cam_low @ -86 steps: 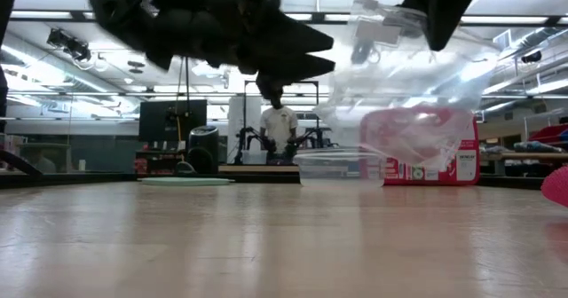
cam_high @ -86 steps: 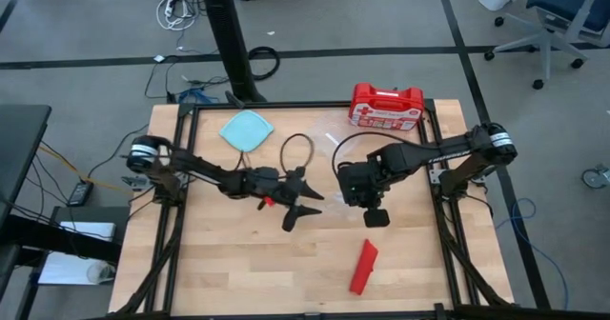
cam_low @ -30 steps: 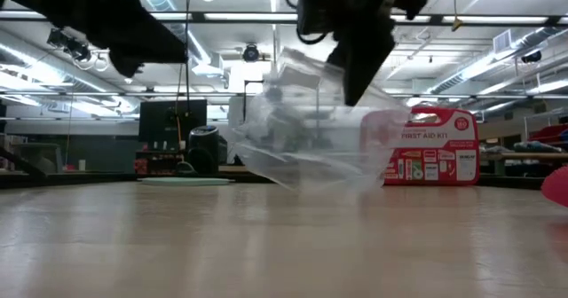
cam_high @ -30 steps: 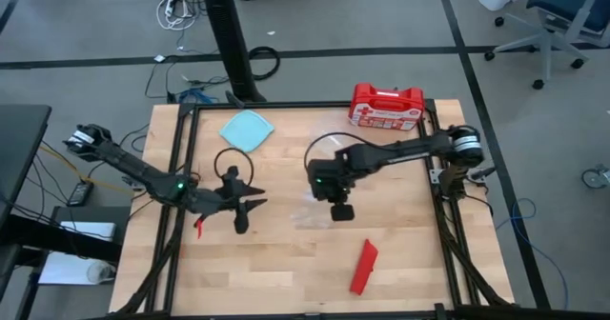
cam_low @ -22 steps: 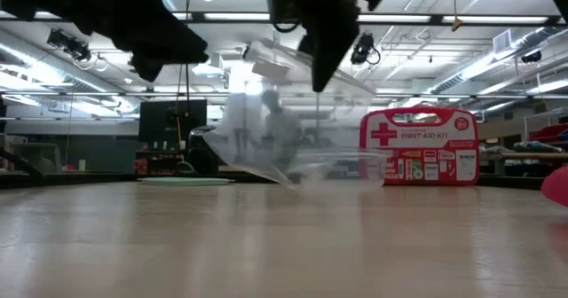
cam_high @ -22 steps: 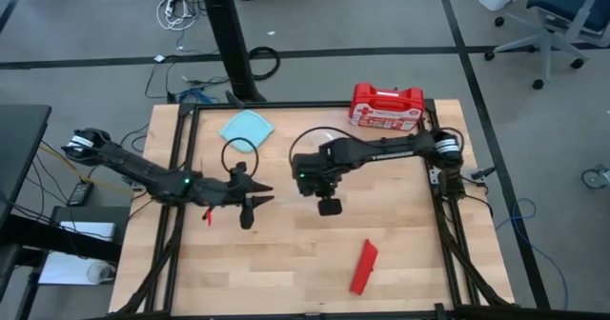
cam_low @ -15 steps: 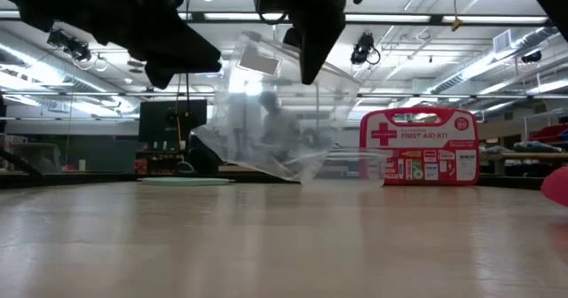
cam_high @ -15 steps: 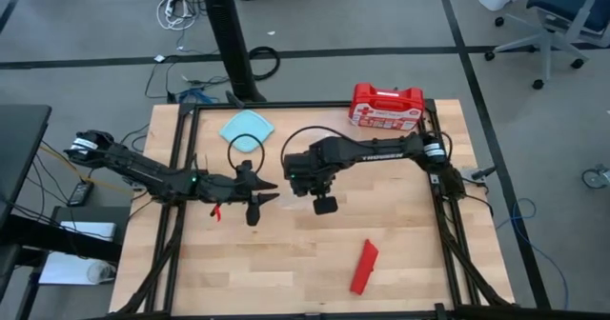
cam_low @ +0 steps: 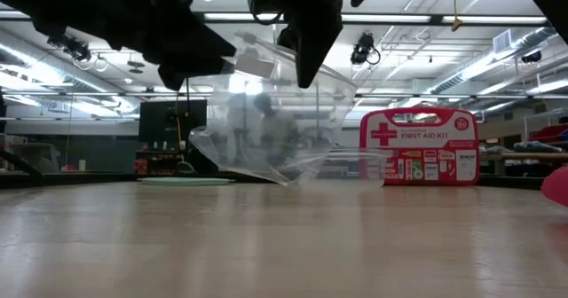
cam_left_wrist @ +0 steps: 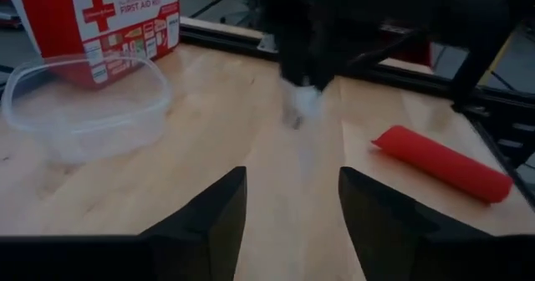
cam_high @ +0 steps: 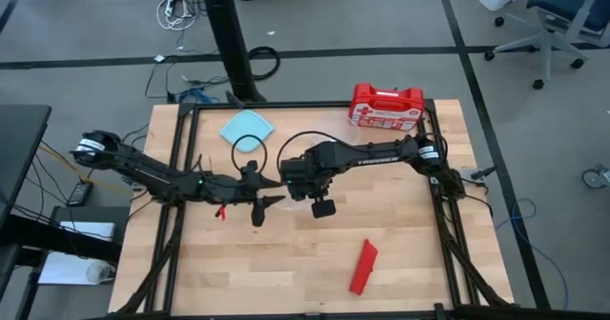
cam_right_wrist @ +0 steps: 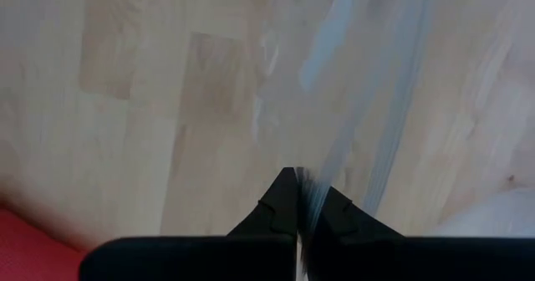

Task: Roll bandage
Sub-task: Open the transparent zip bag

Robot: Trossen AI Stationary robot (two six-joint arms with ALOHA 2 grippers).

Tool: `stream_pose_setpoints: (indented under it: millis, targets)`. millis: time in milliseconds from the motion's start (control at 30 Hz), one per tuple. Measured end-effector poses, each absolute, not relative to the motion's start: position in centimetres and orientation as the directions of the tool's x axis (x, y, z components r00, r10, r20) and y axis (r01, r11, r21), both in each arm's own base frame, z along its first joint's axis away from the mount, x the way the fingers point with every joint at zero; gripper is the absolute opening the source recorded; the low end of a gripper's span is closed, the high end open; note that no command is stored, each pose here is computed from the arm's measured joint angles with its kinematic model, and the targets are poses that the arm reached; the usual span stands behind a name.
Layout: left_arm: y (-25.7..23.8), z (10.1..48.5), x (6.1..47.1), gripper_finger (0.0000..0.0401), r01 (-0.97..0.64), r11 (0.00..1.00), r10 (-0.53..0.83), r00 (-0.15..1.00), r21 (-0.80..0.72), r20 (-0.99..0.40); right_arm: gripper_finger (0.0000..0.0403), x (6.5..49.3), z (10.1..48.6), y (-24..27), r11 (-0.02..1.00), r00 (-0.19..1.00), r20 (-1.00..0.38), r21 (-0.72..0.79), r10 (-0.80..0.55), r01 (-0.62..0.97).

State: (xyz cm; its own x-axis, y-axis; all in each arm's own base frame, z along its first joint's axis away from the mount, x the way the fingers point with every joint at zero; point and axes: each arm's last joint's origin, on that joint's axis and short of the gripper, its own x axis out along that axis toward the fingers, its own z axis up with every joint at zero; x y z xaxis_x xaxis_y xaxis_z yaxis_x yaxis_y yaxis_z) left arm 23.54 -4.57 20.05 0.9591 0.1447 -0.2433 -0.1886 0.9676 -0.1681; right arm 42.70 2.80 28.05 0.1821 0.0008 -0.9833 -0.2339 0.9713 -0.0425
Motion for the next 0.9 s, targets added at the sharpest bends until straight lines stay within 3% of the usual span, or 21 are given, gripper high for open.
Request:
stream_pose_setpoints:
  millis: [267, 500, 667, 900]
  targets:
    - [-4.3, 20.1, 25.5, 0.0145, -0.218, 0.968, 0.181, 0.949, -0.123, -0.258, 0.0000, 42.7, 28.1, 2.8, 0.972, 0.181, -0.984, -0.041, 0.002, -0.233]
    - [-4.5, 20.5, 26.3, 0.0012, -0.181, 0.981, 0.152, 0.935, -0.062, -0.321, 0.0004, 42.6, 28.1, 2.8, 0.975, 0.174, -0.985, -0.034, 0.005, -0.221]
    - [-4.5, 20.4, 26.3, 0.0003, -0.188, 0.980, 0.158, 0.933, -0.064, -0.322, 0.0028, 42.8, 28.1, 3.1, 0.968, 0.200, -0.980, -0.050, 0.000, -0.247]
    - [-4.5, 20.4, 26.2, 0.0001, -0.198, 0.979, 0.170, 0.930, -0.056, -0.327, 0.0117, 42.5, 28.4, 4.4, 0.958, 0.200, -0.980, -0.077, -0.021, -0.276]
